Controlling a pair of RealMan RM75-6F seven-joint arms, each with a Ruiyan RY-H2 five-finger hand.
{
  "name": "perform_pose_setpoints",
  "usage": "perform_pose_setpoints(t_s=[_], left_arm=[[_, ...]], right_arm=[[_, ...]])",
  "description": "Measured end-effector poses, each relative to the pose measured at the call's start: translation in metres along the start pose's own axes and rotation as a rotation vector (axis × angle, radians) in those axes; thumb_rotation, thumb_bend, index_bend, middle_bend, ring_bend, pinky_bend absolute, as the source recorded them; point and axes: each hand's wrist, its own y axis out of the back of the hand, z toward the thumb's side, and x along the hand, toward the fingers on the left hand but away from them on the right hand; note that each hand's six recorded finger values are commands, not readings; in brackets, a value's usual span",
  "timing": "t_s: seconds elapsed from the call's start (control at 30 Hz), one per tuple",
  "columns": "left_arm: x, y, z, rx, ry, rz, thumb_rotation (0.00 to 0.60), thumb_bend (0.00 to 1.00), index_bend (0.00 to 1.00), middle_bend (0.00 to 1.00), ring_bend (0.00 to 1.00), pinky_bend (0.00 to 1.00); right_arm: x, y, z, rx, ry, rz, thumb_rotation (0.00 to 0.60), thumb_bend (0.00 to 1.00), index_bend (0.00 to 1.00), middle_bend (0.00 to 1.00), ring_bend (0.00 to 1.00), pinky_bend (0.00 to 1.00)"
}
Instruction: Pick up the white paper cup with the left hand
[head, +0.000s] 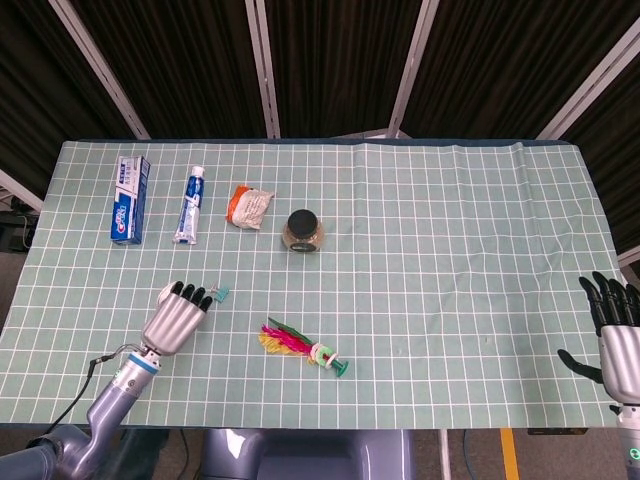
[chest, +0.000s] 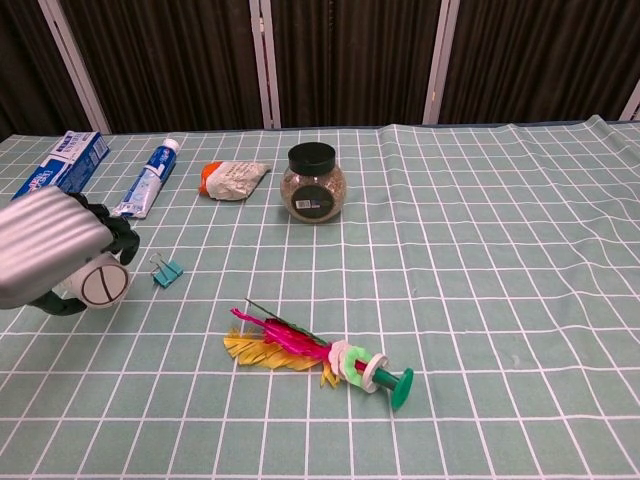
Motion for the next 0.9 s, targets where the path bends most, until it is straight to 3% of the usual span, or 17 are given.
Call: perform_pose_setpoints(t_s=[0.17,0.33,0.5,0.6,0.7,0.9], left_arm=[[0.006,0.02,-0.025,-0.304,0.081,0.015,0.6,0.0,0.48,0.41,0.42,0.47],[0.012,0.034,-0.053,-0.715,0.169,0.029,0.6,0.0,0.48,0.41,0.42,0.47],[0.021,0.025,-0.068,-1.135,0.241,-0.006,0.6,0.0,0.48,0.41,0.42,0.47],[0.026,0.013,-0.069,-1.337,0.28,-0.05,0.6,0.0,0.48,0.41,0.42,0.47],[0.033,-0.004,-0.067,-1.453,0.313,-0.103,0.6,0.0,0.48,0.41,0.42,0.47],[0.043,-0.023,-0.067,-1.461,0.345,-0.133,0.6,0.0,0.48,0.41,0.42,0.47]], right_arm=[[0.0,-0.001,0.001,0.001,0.001,0.002,0.6,0.0,0.0,0.0,0.0,0.0],[-0.001,-0.001,0.002,0.002,0.002,0.003,0.6,0.0,0.0,0.0,0.0,0.0],[-0.001,-0.003,0.002,0.005,0.003,0.006,0.6,0.0,0.0,0.0,0.0,0.0],[-0.002,-0.003,0.001,0.006,-0.001,0.007,0.6,0.0,0.0,0.0,0.0,0.0],[-0.002,-0.003,0.0,0.007,-0.006,0.009,0.6,0.0,0.0,0.0,0.0,0.0],[-0.003,-0.003,-0.003,0.006,-0.012,0.006,0.6,0.0,0.0,0.0,0.0,0.0]])
